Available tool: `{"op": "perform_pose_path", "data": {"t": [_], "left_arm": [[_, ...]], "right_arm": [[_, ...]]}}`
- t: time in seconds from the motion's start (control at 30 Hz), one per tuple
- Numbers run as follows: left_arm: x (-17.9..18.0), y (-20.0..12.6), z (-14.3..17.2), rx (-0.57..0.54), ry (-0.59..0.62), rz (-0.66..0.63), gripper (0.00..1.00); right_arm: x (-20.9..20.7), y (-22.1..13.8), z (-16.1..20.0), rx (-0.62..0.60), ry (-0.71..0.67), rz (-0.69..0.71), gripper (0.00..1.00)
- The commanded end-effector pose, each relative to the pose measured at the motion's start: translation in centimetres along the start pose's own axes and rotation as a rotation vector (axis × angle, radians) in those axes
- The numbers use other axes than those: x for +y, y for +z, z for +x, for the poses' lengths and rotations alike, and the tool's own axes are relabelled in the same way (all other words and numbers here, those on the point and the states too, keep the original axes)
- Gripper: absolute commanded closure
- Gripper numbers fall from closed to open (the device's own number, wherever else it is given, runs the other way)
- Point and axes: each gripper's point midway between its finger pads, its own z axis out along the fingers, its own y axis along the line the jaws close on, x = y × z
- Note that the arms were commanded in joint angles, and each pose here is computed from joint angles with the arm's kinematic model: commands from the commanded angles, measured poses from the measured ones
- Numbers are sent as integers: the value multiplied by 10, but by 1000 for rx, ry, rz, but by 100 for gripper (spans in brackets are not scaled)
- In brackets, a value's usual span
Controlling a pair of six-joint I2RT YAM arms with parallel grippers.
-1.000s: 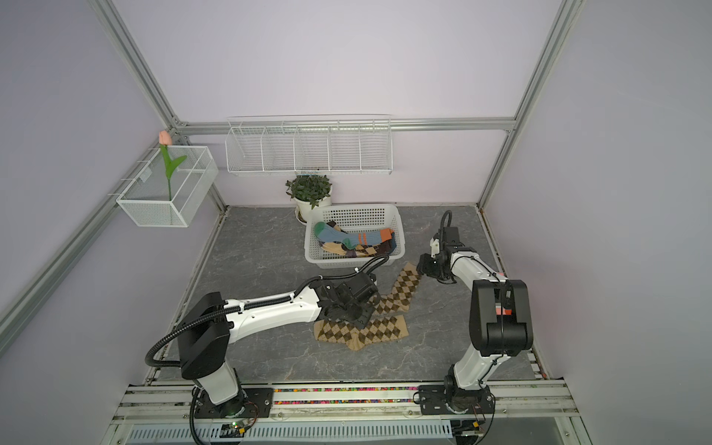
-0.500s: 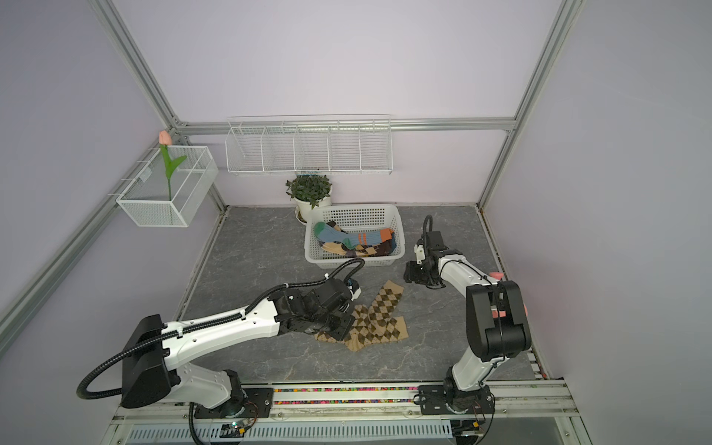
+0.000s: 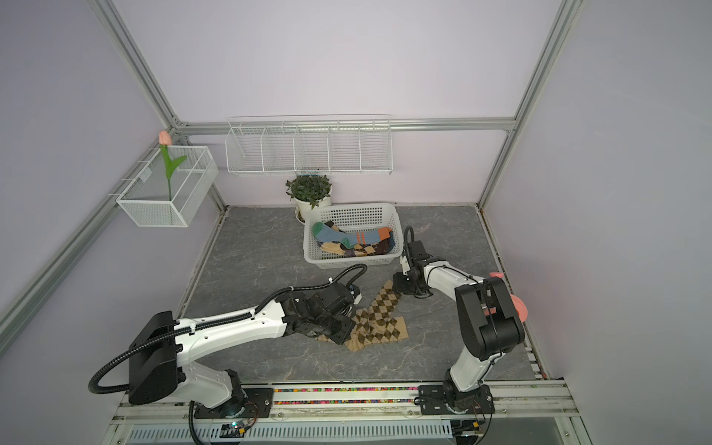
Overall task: Place the socks together as a pair
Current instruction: Pick up the sock at the center of the board.
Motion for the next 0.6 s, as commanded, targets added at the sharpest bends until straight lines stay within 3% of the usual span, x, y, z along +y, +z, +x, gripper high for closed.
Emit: {"op": "perform_pose_path", "data": {"t": [0.0, 0.13, 0.4, 0.57], "left_arm": [[1, -5, 0, -17, 3, 7, 100], [4, -9, -1, -31, -3, 7, 100], [15, -19, -7, -63, -20, -40, 100], [39, -53, -20, -154, -82, -106, 100]], "right_arm": [[-4, 12, 4, 23, 5, 63, 44], [-6, 18, 7, 45, 4, 98, 54], [-6, 2, 5, 11, 1, 110, 90], [4, -45, -7, -101, -15, 78, 93]]}}
